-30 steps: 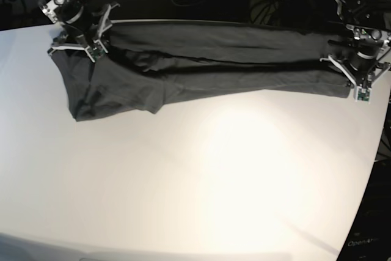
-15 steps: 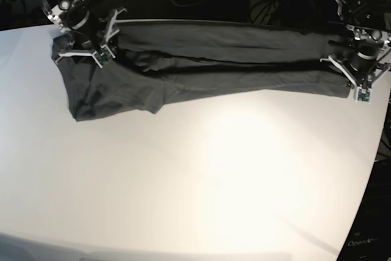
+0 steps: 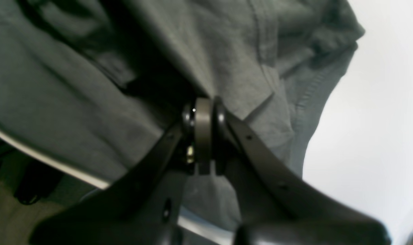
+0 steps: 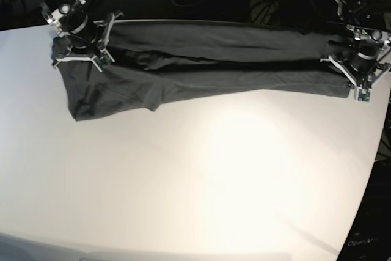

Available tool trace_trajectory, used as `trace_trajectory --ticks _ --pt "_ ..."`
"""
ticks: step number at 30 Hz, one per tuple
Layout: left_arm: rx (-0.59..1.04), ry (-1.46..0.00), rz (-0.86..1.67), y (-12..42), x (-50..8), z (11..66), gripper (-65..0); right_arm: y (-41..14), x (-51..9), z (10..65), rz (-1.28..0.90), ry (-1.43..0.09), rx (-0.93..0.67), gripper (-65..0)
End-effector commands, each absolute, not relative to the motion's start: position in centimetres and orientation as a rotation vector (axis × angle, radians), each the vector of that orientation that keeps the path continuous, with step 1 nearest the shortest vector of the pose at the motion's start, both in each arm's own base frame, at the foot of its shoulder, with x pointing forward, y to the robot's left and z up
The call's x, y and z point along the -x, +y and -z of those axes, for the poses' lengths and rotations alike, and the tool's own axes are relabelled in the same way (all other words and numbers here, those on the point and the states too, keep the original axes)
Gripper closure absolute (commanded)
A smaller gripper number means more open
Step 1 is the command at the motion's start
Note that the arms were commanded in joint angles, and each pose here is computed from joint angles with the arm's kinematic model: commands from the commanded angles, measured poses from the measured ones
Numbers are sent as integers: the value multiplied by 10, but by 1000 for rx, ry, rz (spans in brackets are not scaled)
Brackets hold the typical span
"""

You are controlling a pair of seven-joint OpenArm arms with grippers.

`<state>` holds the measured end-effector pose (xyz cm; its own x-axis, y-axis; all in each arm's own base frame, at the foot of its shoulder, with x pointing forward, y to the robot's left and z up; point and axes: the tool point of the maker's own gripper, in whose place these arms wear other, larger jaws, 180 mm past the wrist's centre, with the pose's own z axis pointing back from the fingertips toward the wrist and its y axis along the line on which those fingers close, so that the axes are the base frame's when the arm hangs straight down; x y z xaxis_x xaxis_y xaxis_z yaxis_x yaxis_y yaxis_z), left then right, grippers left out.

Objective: Fold the T-shirt properly
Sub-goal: 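Shift the right gripper's hold along the strip end, then pull the strip further toward the robot, then open the right gripper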

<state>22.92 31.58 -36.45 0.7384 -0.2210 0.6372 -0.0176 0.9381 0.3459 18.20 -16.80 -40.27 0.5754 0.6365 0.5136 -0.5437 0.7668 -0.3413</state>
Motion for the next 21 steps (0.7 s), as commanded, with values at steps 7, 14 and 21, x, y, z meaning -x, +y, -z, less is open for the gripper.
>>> trace_trajectory --ticks 7,14,21 --pt "-384 -793 124 321 -237 342 -26 -172 -184 396 -714 -674 181 -10" --pt "-381 -796 125 320 -236 343 -26 -179 -175 400 -755 -616 253 -10" --pt "-377 -801 124 320 -239 343 -26 -176 -168 400 -789 -605 262 -10"
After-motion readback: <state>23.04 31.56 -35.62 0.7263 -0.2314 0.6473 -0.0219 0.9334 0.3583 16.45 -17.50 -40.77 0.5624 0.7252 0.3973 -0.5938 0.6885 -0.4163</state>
